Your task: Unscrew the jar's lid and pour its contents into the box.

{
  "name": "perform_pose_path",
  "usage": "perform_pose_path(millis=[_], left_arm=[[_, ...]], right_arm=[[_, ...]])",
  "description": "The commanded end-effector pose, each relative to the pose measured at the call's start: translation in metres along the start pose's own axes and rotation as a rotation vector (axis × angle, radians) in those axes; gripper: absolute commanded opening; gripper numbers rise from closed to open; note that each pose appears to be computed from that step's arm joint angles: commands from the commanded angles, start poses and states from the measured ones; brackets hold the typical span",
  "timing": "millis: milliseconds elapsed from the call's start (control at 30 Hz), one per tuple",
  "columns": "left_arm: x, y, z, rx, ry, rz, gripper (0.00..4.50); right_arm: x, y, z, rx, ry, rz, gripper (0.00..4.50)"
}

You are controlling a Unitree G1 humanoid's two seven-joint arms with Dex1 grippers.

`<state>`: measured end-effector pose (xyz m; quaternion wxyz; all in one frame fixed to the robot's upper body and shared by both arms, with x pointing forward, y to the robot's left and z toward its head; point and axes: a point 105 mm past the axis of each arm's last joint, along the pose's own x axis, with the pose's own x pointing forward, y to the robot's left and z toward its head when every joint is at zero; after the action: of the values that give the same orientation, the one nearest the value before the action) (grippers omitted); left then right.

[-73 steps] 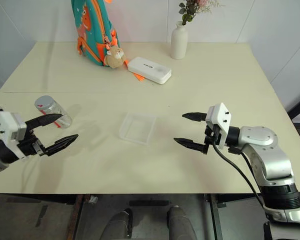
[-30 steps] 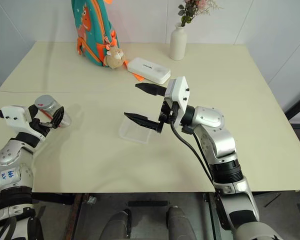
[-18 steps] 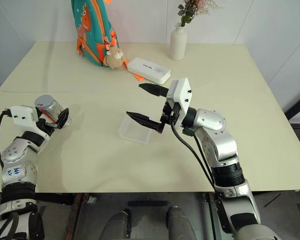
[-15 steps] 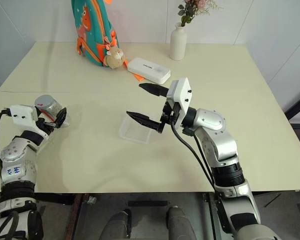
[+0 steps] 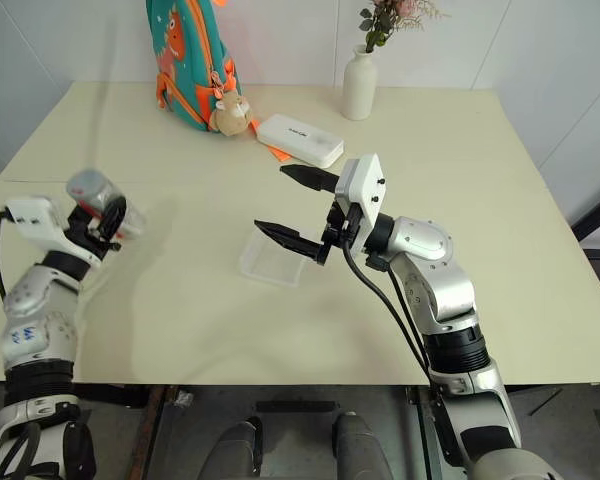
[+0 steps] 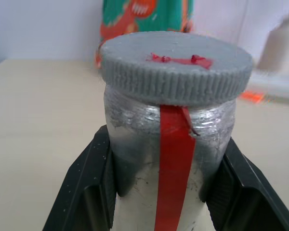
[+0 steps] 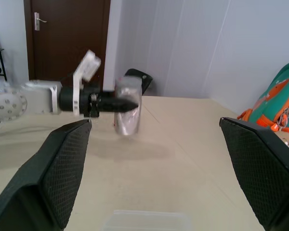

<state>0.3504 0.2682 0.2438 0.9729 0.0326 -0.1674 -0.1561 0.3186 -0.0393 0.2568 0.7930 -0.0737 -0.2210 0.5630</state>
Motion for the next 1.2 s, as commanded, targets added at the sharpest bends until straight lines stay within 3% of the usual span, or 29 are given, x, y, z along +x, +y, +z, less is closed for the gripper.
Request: perform_pose_path(millis=[33, 233, 467, 1200], left_arm=[[0.001, -0.052, 0.03, -0.006, 0.009, -0.276, 1.95], [-0.008, -0.112, 0.011, 0.01, 0.187, -0.593, 1.95], [0.003, -0.143, 0.004, -0.017, 0.146, -0.679, 1.95], [0.01, -0.151, 0.004, -0.012, 0.118, -0.716, 1.95]], right_arm=[[0.011, 0.004, 0.022, -0.003, -0.044, 0.02, 4.5], [0.036, 0.013, 0.032, 0.131, -0.03, 0.044, 4.5], [0.055, 0.025, 0.033, 0.259, -0.006, 0.079, 4.5], [0.056, 0.022, 0.015, 0.204, 0.077, 0.08, 4.5]])
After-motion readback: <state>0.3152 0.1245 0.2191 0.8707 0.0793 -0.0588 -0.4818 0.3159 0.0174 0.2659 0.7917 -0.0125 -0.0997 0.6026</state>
